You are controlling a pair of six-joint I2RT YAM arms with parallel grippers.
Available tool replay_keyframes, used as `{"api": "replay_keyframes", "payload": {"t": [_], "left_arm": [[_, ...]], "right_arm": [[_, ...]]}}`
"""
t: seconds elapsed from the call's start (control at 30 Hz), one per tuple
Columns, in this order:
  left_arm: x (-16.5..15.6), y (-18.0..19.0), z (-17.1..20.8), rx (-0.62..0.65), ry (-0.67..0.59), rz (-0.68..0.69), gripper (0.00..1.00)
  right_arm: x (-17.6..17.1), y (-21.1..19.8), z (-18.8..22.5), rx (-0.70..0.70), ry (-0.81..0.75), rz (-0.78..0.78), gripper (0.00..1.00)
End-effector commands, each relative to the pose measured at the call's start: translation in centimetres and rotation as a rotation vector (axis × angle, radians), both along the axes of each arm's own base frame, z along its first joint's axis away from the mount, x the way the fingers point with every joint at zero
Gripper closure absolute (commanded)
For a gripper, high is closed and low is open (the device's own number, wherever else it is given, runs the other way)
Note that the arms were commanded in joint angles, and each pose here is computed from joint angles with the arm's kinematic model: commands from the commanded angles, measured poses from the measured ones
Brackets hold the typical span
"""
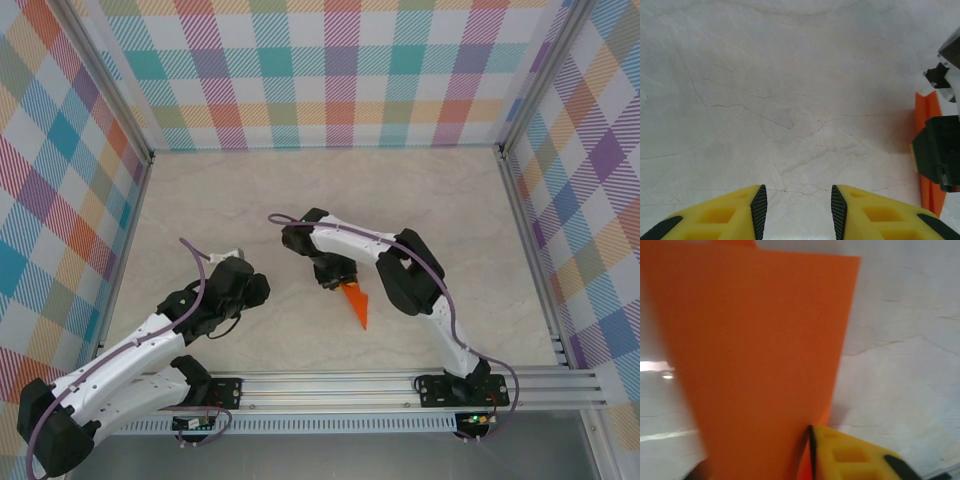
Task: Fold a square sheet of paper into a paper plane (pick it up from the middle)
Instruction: Turn over the paper at the center of the table.
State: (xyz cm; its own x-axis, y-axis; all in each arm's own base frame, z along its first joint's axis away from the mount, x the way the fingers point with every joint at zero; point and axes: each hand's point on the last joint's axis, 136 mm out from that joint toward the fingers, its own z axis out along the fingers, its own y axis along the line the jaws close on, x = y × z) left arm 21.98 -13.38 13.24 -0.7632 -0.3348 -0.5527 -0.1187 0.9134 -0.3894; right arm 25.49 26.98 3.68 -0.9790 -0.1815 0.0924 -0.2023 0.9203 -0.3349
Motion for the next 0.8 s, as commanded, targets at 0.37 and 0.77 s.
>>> {"api": "replay_keyframes", "payload": {"t": [0.37,0.77], "left_arm": [[-0.6,-3.4,-2.6,-0.100,0.101,-0.115,0.54],[-0.1,-9.2,-4.5,-0.238,0.227,-0.265,0.53]], "right_arm": [[-1.2,4.9,8.3,0.650,-0.119,0.014,0.27],[0.9,1.2,5.5,0.989,-0.043,-0.148,0.40]]}}
